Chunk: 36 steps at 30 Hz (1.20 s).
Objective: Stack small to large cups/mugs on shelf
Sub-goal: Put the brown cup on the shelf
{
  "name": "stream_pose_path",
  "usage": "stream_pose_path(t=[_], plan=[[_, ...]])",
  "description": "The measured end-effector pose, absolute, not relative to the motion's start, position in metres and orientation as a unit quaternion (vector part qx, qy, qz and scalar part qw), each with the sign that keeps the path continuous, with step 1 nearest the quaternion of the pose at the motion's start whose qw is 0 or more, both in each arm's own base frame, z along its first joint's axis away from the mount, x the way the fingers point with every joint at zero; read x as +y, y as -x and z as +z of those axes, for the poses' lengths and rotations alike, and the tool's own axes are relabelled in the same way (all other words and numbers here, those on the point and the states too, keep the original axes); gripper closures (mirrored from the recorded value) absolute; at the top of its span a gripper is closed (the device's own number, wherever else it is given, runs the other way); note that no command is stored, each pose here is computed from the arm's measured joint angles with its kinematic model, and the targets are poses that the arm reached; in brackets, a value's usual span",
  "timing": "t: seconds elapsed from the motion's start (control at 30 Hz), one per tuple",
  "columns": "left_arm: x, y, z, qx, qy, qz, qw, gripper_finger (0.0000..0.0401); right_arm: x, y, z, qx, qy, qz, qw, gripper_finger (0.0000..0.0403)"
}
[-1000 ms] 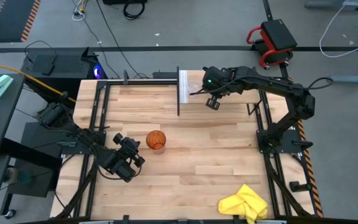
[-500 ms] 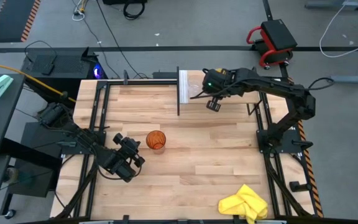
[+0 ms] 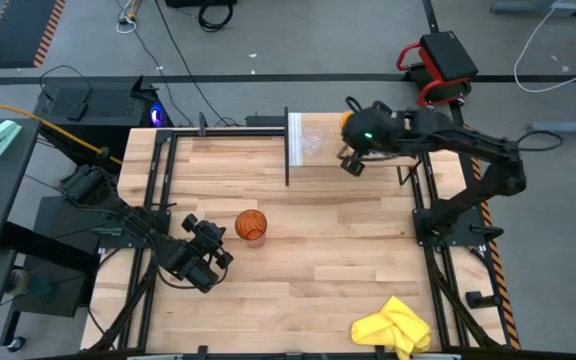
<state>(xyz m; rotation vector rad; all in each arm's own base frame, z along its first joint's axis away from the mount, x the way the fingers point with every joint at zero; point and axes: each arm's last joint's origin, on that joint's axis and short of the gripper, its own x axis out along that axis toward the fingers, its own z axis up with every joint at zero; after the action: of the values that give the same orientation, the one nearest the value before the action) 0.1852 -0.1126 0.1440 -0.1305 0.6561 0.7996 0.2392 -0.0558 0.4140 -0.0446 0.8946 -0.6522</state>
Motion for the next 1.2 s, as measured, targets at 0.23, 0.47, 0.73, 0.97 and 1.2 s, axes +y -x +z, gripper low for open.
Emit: stream_pose_path(t=[0.23, 0.47, 0.73, 0.97, 1.2], plan=[[-0.113, -0.185, 0.144, 0.312, 0.066, 0.383, 0.867, 0.0376, 0.002, -0.203, 0.437, 0.35, -0.058, -0.25, 0.901, 0.0395], [-0.114, -0.188, 0.144, 0.304, 0.081, 0.378, 0.871, 0.0384, 0.069, -0.18, 0.42, 0.345, -0.095, -0.158, 0.92, 0.0395], [-0.116, -0.19, 0.144, 0.291, 0.103, 0.378, 0.873, 0.0378, 0.125, -0.172, 0.331, 0.325, -0.059, -0.223, 0.917, 0.0394], [-0.107, -0.189, 0.142, 0.277, 0.127, 0.42, 0.855, 0.0372, 0.16, -0.183, 0.229, 0.269, -0.063, -0.22, 0.935, 0.0394], [-0.083, -0.173, 0.12, 0.261, 0.153, 0.474, 0.827, 0.0386, 0.167, -0.197, 0.154, 0.207, 0.001, -0.256, 0.944, 0.0394]])
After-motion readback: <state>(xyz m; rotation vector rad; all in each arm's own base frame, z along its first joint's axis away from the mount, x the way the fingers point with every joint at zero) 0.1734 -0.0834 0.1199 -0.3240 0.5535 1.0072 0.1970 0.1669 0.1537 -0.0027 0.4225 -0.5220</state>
